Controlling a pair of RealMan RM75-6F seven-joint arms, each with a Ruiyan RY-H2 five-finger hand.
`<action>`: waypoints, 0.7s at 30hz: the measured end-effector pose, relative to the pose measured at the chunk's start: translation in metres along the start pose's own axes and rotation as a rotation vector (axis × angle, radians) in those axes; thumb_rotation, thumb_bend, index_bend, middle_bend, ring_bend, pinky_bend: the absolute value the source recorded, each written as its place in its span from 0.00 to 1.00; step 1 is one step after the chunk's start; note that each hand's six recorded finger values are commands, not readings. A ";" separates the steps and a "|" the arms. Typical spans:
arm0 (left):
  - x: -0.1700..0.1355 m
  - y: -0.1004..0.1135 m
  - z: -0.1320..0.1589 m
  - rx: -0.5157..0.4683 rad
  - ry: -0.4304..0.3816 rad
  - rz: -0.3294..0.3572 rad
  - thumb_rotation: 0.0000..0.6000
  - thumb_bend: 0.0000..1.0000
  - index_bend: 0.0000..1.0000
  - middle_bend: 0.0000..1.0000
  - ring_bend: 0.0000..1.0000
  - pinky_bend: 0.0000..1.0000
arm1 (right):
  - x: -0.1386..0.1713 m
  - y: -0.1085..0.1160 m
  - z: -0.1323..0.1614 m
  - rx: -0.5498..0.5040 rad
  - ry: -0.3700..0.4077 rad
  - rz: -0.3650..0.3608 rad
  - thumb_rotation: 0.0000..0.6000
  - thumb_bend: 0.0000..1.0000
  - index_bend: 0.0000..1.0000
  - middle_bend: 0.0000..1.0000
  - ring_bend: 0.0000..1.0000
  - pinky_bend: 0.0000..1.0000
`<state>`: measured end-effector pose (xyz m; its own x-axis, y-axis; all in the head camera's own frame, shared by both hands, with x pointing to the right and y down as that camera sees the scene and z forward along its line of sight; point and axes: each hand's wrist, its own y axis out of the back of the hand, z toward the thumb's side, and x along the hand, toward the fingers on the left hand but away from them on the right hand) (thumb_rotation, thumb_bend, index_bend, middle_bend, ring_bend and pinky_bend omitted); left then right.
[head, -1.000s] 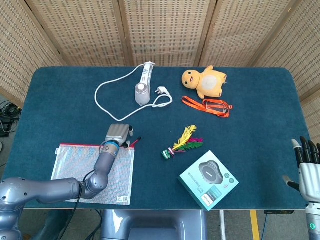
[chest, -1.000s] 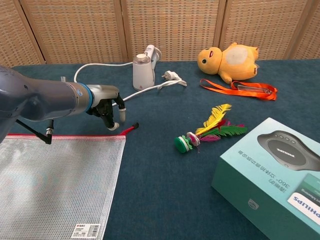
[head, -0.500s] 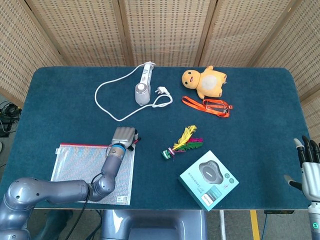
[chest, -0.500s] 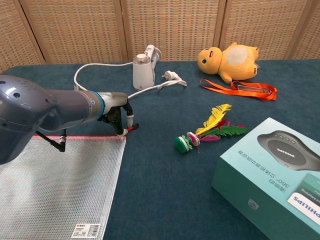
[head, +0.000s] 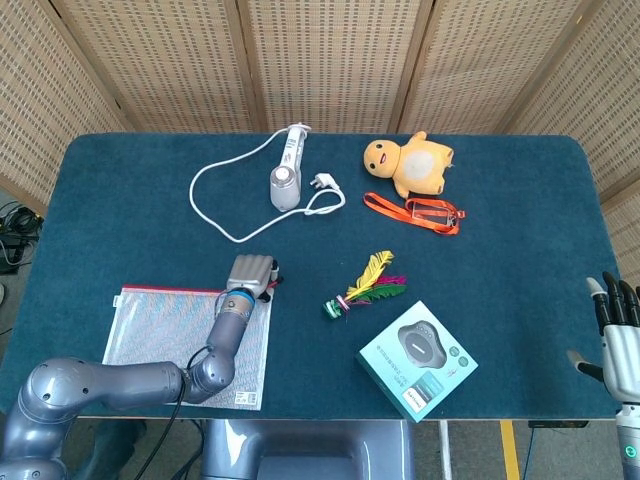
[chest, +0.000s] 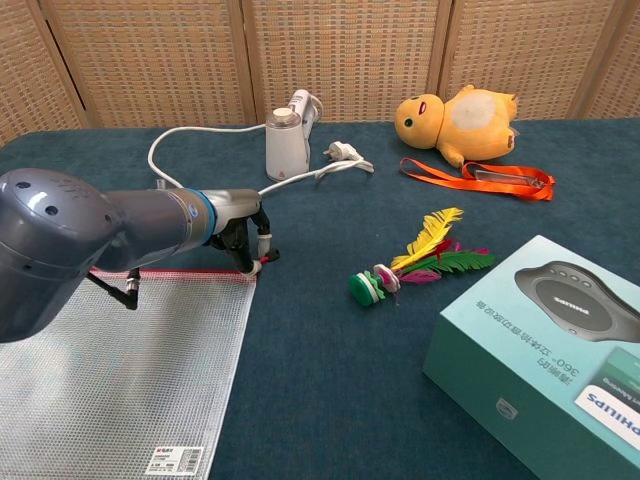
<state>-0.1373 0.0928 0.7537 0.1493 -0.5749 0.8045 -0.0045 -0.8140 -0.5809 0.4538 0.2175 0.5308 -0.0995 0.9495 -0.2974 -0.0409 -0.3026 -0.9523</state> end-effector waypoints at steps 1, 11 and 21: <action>0.000 0.000 0.000 0.002 0.001 0.002 1.00 0.44 0.44 0.90 0.89 0.94 | 0.000 0.000 0.000 0.000 0.000 0.001 1.00 0.00 0.08 0.00 0.00 0.00; 0.002 -0.006 0.009 0.002 -0.017 0.005 1.00 0.44 0.55 0.90 0.89 0.94 | 0.000 0.000 0.001 -0.006 0.004 -0.001 1.00 0.00 0.08 0.00 0.00 0.00; 0.000 -0.004 0.011 0.001 -0.025 0.026 1.00 0.62 0.64 0.90 0.89 0.94 | 0.001 0.001 0.002 -0.014 0.009 0.001 1.00 0.00 0.08 0.00 0.00 0.00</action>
<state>-0.1267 0.0967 0.7550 0.1741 -0.5938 0.7855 -0.0081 -0.7985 -0.6019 0.4520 0.2181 0.5300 -0.0902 0.9501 -0.2986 -0.0268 -0.3020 -0.9529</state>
